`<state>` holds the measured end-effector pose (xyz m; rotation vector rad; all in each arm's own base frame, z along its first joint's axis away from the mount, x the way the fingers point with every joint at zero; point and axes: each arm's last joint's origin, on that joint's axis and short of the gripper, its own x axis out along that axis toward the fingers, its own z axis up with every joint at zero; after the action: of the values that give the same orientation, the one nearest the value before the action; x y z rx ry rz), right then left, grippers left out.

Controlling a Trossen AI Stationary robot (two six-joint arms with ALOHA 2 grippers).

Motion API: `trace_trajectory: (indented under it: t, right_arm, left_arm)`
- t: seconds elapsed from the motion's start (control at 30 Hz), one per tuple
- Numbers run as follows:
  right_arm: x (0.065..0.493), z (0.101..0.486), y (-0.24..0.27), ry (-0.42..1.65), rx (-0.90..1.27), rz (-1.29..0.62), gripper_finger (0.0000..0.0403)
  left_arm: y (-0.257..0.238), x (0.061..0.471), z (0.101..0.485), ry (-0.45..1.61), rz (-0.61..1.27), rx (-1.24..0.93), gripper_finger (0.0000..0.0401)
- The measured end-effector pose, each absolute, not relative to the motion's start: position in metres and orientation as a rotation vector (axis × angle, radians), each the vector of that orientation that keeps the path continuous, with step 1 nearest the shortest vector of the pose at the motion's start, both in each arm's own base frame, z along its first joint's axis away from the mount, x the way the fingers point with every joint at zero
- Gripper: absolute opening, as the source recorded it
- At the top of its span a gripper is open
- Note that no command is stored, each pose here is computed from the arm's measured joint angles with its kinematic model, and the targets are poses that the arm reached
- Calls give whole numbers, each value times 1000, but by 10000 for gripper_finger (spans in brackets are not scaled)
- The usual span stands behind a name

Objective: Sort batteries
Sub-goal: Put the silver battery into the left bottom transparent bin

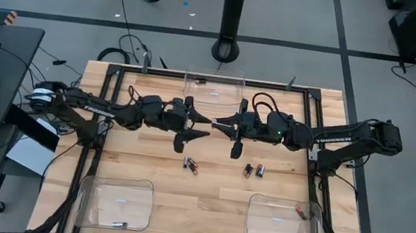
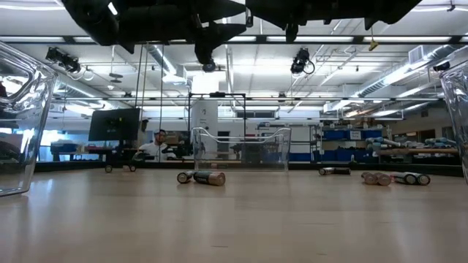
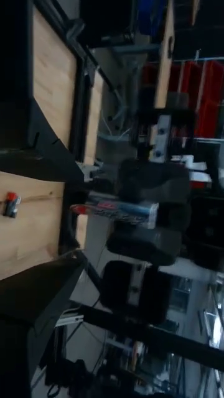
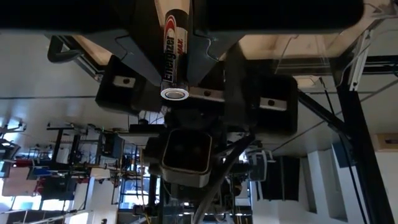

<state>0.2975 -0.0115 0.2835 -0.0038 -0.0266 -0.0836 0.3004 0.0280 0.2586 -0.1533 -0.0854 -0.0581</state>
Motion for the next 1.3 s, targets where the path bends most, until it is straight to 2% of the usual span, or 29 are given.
trace_trajectory:
  t: [0.7, 0.83, 1.17, 1.3]
  right_arm:
    - [298, 282, -11, -9, -11, -83, 56]
    - [298, 282, -11, -10, -11, -82, 56]
    - [298, 282, -11, -12, -3, -77, 56]
    - [298, 282, -11, -13, -4, -77, 56]
  left_arm:
    - [29, 324, 258, -90, -119, -170, 209]
    - [29, 324, 258, -91, -117, -170, 179]
    - [31, 323, 258, -96, -100, -135, 58]
    - [31, 323, 258, -98, -99, -118, 58]
